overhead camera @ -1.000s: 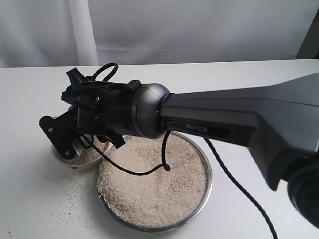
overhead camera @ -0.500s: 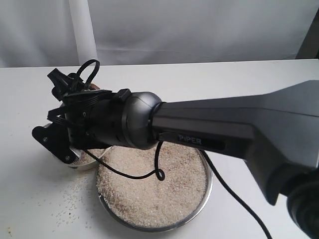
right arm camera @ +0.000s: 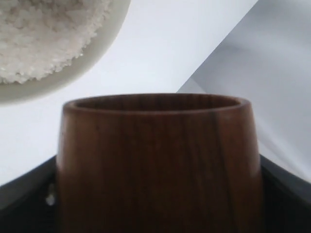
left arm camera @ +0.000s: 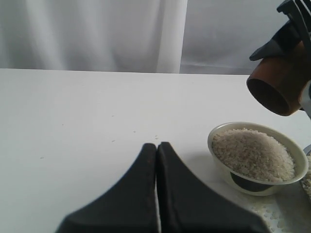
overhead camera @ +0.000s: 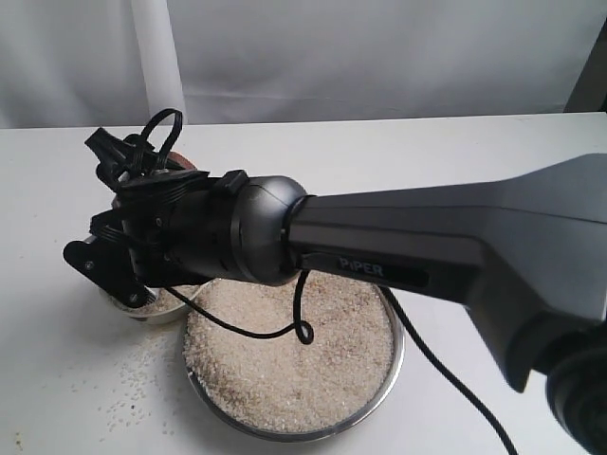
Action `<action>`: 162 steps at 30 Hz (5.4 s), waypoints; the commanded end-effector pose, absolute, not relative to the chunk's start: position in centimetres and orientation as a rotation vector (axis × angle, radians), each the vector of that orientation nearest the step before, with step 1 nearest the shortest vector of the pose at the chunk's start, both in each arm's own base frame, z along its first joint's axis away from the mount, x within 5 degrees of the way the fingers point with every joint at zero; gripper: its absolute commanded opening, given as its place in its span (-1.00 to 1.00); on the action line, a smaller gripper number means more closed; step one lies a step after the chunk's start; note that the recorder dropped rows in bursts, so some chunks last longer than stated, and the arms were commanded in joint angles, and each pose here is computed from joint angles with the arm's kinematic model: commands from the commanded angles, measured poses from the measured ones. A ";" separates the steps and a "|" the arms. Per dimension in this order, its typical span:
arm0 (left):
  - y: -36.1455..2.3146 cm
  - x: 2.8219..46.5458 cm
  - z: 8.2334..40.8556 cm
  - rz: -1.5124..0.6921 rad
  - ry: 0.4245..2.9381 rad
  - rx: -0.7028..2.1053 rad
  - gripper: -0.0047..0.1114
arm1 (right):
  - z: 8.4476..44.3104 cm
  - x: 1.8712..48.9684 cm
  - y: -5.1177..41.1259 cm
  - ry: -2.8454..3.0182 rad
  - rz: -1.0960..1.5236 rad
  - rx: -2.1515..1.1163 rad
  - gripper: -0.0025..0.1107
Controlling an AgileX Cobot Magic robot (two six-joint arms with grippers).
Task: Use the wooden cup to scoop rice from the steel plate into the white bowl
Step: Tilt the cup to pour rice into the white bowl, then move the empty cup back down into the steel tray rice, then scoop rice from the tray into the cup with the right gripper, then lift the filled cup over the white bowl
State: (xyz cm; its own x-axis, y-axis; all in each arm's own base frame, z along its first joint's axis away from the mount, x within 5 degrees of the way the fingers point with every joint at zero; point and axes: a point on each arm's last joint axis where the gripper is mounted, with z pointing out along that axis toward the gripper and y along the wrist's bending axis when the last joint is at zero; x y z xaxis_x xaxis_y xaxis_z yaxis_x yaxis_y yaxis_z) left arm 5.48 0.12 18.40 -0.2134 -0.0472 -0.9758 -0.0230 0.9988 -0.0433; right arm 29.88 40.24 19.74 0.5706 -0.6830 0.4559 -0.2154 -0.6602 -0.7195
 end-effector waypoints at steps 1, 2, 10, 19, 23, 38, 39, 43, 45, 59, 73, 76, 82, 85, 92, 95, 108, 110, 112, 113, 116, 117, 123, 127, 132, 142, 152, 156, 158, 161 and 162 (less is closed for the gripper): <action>0.1 5.5 18.7 -0.032 1.767 -0.053 -0.92 | 20.0 29.9 40.0 0.810 -0.984 -2.164 -0.96; 0.1 5.5 18.7 -0.032 1.767 -0.053 -0.92 | 20.0 29.8 39.8 0.863 -0.962 -2.156 -0.96; 0.1 5.5 18.7 -0.032 1.767 -0.053 -0.92 | 24.7 29.0 37.0 1.284 -0.691 -1.967 -0.96; 0.1 5.5 18.7 -0.032 1.767 -0.053 -0.92 | 24.5 27.4 29.5 1.307 -0.840 -2.078 -0.96; 0.1 5.5 18.7 -0.032 1.767 -0.053 -0.92 | 22.0 27.7 27.1 1.346 -0.897 -2.165 -0.96; 0.1 5.5 18.7 -0.032 1.767 -0.053 -0.92 | 14.7 29.4 26.2 1.338 -0.972 -2.372 -0.96; 0.1 5.5 18.7 -0.032 1.767 -0.053 -0.92 | 14.5 29.5 26.3 1.340 -0.975 -2.379 -0.96; 0.1 5.5 18.7 -0.032 1.767 -0.053 -0.92 | 13.4 29.5 26.4 1.332 -0.959 -2.403 -0.96; 0.1 5.5 18.7 -0.032 1.767 -0.053 -0.92 | 13.0 29.5 26.5 1.328 -0.951 -2.412 -0.96; 0.1 5.5 18.7 -0.032 1.767 -0.053 -0.92 | 12.0 27.7 28.9 1.357 -0.674 -2.357 -0.96; 0.1 5.5 18.7 -0.032 1.767 -0.053 -0.92 | 11.7 26.7 30.5 1.552 -0.325 -2.153 -0.96; 0.1 5.5 18.7 -0.032 1.767 -0.053 -0.92 | 11.7 26.7 30.5 1.561 -0.321 -2.150 -0.96; 0.1 5.5 18.7 -0.032 1.767 -0.053 -0.92 | 11.8 26.9 29.7 1.616 -0.290 -2.112 -0.96; 0.1 5.5 18.7 -0.032 1.767 -0.053 -0.92 | 12.4 26.5 28.5 1.596 -0.195 -2.021 -0.96; 0.1 5.5 18.7 -0.032 1.767 -0.053 -0.92 | 11.7 25.9 26.8 1.627 0.027 -1.754 -0.96; 0.1 5.5 18.7 -0.032 1.767 -0.053 -0.92 | 11.5 25.8 26.4 1.634 0.072 -1.673 -0.96; 0.1 5.5 18.7 -0.032 1.767 -0.053 -0.92 | 13.6 25.9 26.5 1.570 0.135 -1.505 -0.96; 0.1 5.5 18.7 -0.032 1.767 -0.053 -0.92 | 13.7 25.9 26.5 1.566 0.136 -1.502 -0.96; 0.1 5.5 18.7 -0.032 1.767 -0.053 -0.92 | 13.9 25.9 26.5 1.561 0.140 -1.492 -0.96; 0.1 5.5 18.7 -0.032 1.767 -0.053 -0.92 | 13.9 25.9 26.6 1.561 0.144 -1.486 -0.96; 0.1 5.5 18.7 -0.032 1.767 -0.053 -0.92 | 14.0 25.9 26.7 1.560 0.154 -1.474 -0.96; 0.1 5.5 18.7 -0.032 1.767 -0.053 -0.92 | 14.0 25.9 26.7 1.560 0.154 -1.474 -0.96; 0.1 5.5 18.7 -0.032 1.767 -0.053 -0.92 | 14.0 25.9 26.7 1.561 0.156 -1.472 -0.96; 0.1 5.5 18.7 -0.032 1.767 -0.053 -0.92 | 14.1 25.9 26.7 1.552 0.159 -1.465 -0.96; 0.1 5.5 18.7 -0.032 1.767 -0.053 -0.92 | 15.1 26.7 27.3 1.564 0.139 -1.464 -0.96; 0.1 5.5 18.7 -0.032 1.767 -0.053 -0.92 | 20.8 29.7 30.8 1.580 0.013 -1.531 -0.96; 0.1 5.5 18.7 -0.032 1.767 -0.053 -0.92 | 21.1 31.4 36.0 1.597 -0.135 -1.691 -0.96; 0.1 5.5 18.7 -0.032 1.767 -0.053 -0.92 | 20.3 31.6 37.4 1.571 -0.222 -1.765 -0.96; 0.1 5.5 18.7 -0.032 1.767 -0.053 -0.92 | 20.0 31.6 37.8 1.553 -0.252 -1.788 -0.96; 0.1 5.5 18.7 -0.032 1.767 -0.053 -0.92 | 19.7 31.4 38.3 1.494 -0.300 -1.836 -0.96; 0.1 5.5 18.7 -0.032 1.767 -0.053 -0.92 | 19.7 31.4 38.3 1.470 -0.320 -1.852 -0.96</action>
State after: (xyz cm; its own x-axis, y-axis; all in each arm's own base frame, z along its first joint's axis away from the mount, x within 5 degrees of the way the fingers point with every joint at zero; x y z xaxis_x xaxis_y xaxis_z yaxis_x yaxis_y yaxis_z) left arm 5.48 0.12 18.40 -0.2134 -0.0472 -0.9758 -0.0230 0.9988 -0.0433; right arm 31.54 37.87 19.04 0.2541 -0.9237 -0.2866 -0.7750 -0.0172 -0.6317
